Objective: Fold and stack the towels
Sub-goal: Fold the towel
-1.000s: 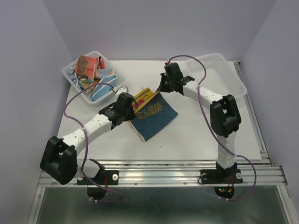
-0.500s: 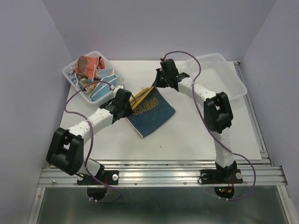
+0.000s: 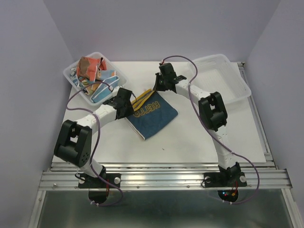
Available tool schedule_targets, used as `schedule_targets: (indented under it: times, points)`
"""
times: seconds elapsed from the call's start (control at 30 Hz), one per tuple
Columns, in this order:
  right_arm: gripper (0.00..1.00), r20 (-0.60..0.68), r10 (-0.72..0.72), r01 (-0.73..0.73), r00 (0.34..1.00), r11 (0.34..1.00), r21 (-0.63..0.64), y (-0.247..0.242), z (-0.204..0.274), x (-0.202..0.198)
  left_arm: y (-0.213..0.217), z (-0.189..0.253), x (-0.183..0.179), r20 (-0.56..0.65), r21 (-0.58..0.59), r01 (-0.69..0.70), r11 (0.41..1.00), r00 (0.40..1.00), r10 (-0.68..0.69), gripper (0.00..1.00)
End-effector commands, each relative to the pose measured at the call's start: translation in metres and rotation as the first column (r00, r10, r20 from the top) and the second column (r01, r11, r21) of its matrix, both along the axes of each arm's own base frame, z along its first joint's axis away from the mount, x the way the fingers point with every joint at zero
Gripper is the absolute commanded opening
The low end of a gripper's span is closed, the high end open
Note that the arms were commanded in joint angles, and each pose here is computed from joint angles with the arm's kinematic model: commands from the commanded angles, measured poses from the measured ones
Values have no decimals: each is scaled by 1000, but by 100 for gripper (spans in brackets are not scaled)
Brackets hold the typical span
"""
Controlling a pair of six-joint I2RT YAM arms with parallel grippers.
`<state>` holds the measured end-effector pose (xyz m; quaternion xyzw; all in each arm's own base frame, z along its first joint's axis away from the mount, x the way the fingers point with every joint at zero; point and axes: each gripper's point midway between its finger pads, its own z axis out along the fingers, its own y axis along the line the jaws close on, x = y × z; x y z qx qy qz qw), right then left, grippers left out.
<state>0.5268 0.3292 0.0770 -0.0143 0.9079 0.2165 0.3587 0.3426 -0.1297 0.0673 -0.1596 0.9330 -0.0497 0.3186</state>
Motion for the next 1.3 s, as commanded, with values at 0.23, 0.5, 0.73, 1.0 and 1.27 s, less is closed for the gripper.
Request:
schedule_targets:
  times: [0.23, 0.5, 0.73, 1.0, 1.27]
  points:
    - [91, 139, 95, -101, 986, 994, 37, 9, 67, 8, 29, 48, 19, 120, 27, -155, 988, 981, 151, 99]
    - [100, 56, -37, 37, 998, 999, 5, -56, 63, -76, -25, 64, -31, 197, -58, 88, 994, 977, -75, 99]
    - [100, -131, -161, 150, 978, 985, -91, -102, 6, -138, -110, 43, -88, 211, -111, 430, 896, 891, -401, 99]
    - [93, -202, -195, 190, 960, 981, -46, -111, -25, -152, -130, 1, -104, 98, -44, 507, 861, 860, -501, 84]
    - [89, -219, -218, 213, 951, 976, -45, -116, -35, -153, -122, -35, -121, -33, 16, 550, 835, 835, -549, 70]
